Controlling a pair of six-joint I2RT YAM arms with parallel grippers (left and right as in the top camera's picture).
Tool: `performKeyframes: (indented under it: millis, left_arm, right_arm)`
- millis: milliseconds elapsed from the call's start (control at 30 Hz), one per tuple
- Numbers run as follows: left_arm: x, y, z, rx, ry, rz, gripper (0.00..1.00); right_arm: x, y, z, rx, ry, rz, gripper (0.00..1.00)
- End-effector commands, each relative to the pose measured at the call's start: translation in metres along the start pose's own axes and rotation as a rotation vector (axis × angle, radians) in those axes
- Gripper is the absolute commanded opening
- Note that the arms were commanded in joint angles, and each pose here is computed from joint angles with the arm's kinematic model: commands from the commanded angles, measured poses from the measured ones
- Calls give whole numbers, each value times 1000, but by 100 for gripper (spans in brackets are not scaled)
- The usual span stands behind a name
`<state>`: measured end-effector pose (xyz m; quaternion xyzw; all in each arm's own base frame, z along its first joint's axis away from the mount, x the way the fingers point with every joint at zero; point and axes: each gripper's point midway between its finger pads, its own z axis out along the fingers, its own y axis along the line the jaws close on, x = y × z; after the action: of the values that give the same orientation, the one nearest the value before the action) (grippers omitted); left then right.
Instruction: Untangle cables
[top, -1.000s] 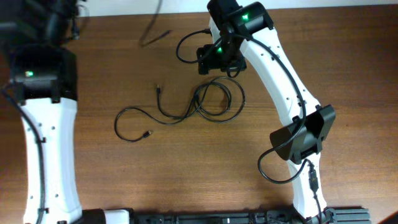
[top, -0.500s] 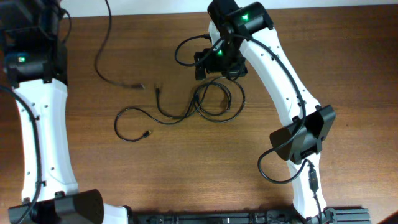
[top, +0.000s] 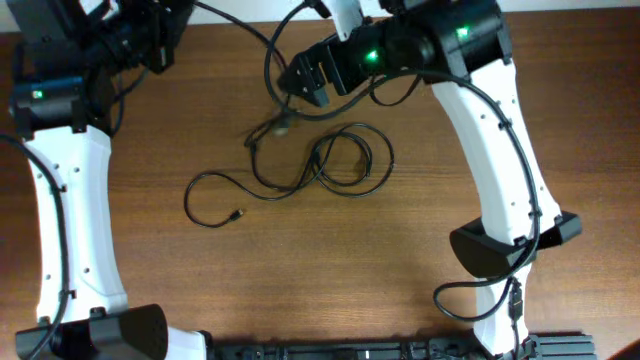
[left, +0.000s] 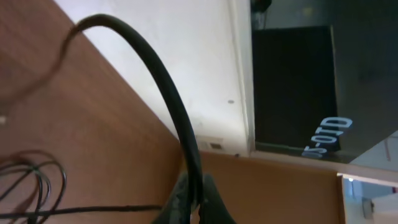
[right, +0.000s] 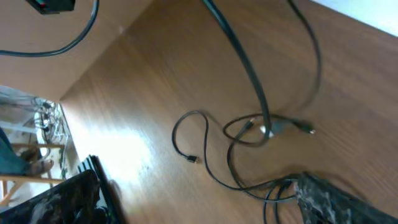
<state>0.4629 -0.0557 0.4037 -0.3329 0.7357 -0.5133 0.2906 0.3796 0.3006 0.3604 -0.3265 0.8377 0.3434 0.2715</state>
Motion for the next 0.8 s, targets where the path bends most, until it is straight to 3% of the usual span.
performKeyframes:
  millis: [0, 67, 133, 233, 400, 500, 633, 767]
  left_arm:
    - [31, -14, 6, 25, 84, 8, 0]
    - [51, -19, 10, 40, 155, 6, 0]
    - [64, -23, 11, 56, 215, 2, 0]
    - [76, -27, 7, 78, 287, -20, 0]
    - [77, -27, 7, 79, 291, -20, 0]
    - [60, -14, 12, 17, 185, -26, 0]
    - [70, -10, 10, 4, 239, -57, 0]
    - [78, -16, 8, 31, 290, -76, 0]
  right_arm:
    - [0, 22, 14, -46, 8, -124, 99]
    - [-3, 16, 19, 41, 5, -152, 100]
    - [-3, -5, 20, 184, 17, -159, 95]
    - [1, -17, 19, 235, 34, -147, 87]
    - [1, -23, 17, 269, 36, -145, 86]
    - [-2, -19, 15, 257, 20, -121, 86]
    - [-2, -28, 13, 309, 21, -122, 85]
    - [5, -37, 15, 342, 52, -110, 65]
